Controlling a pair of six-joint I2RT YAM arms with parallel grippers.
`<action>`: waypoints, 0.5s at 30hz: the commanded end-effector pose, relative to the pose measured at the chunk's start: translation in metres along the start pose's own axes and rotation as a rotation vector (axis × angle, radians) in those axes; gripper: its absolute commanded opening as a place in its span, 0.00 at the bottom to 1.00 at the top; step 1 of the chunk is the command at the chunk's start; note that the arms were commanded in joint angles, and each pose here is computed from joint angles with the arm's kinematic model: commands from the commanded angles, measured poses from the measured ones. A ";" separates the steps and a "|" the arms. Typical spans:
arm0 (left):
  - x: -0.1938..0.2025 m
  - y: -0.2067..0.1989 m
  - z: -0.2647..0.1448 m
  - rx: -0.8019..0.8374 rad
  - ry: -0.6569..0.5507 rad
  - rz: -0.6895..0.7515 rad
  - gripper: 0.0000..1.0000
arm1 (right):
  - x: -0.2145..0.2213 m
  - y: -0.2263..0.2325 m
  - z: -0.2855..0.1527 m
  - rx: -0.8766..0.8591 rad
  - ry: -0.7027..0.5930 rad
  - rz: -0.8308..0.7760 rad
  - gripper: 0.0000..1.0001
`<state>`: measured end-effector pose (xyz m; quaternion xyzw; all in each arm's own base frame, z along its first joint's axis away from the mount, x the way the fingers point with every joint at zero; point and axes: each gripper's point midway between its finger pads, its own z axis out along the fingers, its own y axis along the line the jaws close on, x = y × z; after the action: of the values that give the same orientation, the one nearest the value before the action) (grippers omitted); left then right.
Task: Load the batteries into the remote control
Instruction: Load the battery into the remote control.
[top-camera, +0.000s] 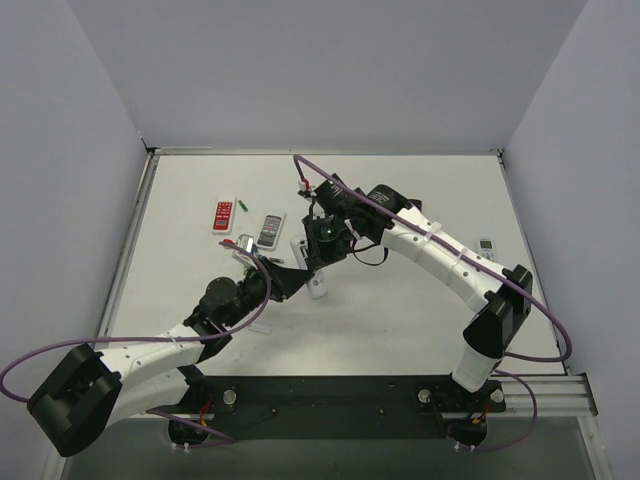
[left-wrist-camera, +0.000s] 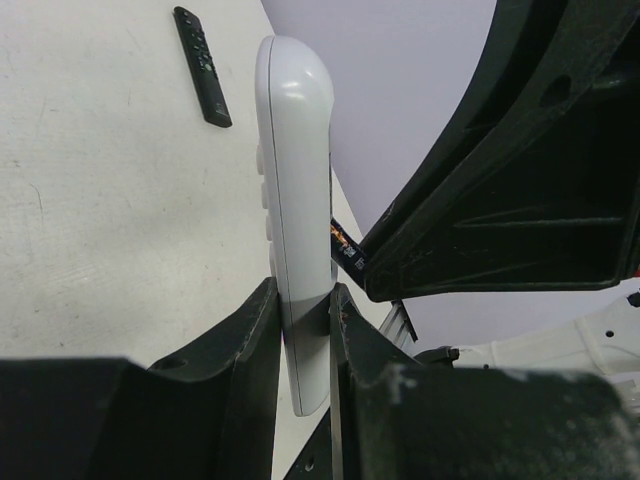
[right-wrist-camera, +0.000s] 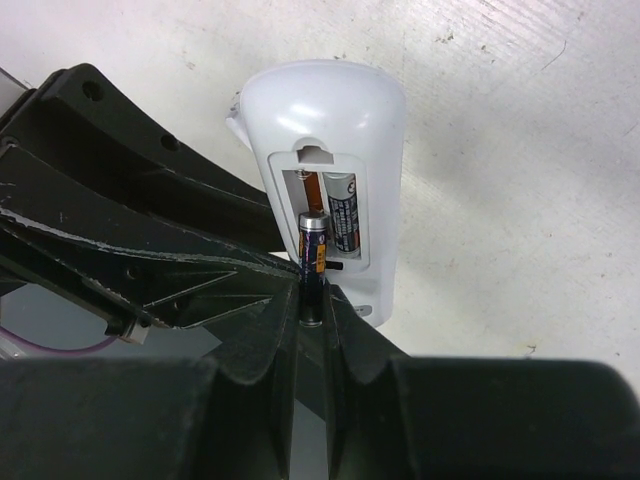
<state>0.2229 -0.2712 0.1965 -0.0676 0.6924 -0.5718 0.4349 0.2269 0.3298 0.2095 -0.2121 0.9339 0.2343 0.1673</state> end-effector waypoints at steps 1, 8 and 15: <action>-0.019 -0.042 0.005 0.131 -0.053 -0.007 0.00 | -0.005 -0.002 0.001 0.045 -0.009 0.026 0.00; -0.017 -0.042 0.002 0.128 -0.049 -0.011 0.00 | -0.020 0.002 0.009 0.050 -0.063 0.019 0.00; -0.018 -0.044 -0.002 0.135 -0.054 -0.009 0.00 | -0.030 0.001 0.016 0.055 -0.087 -0.006 0.00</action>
<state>0.2237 -0.2697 0.1928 -0.0806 0.6982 -0.5665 0.4302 0.2415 0.3409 0.2033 -0.2014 0.9359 0.2203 0.1869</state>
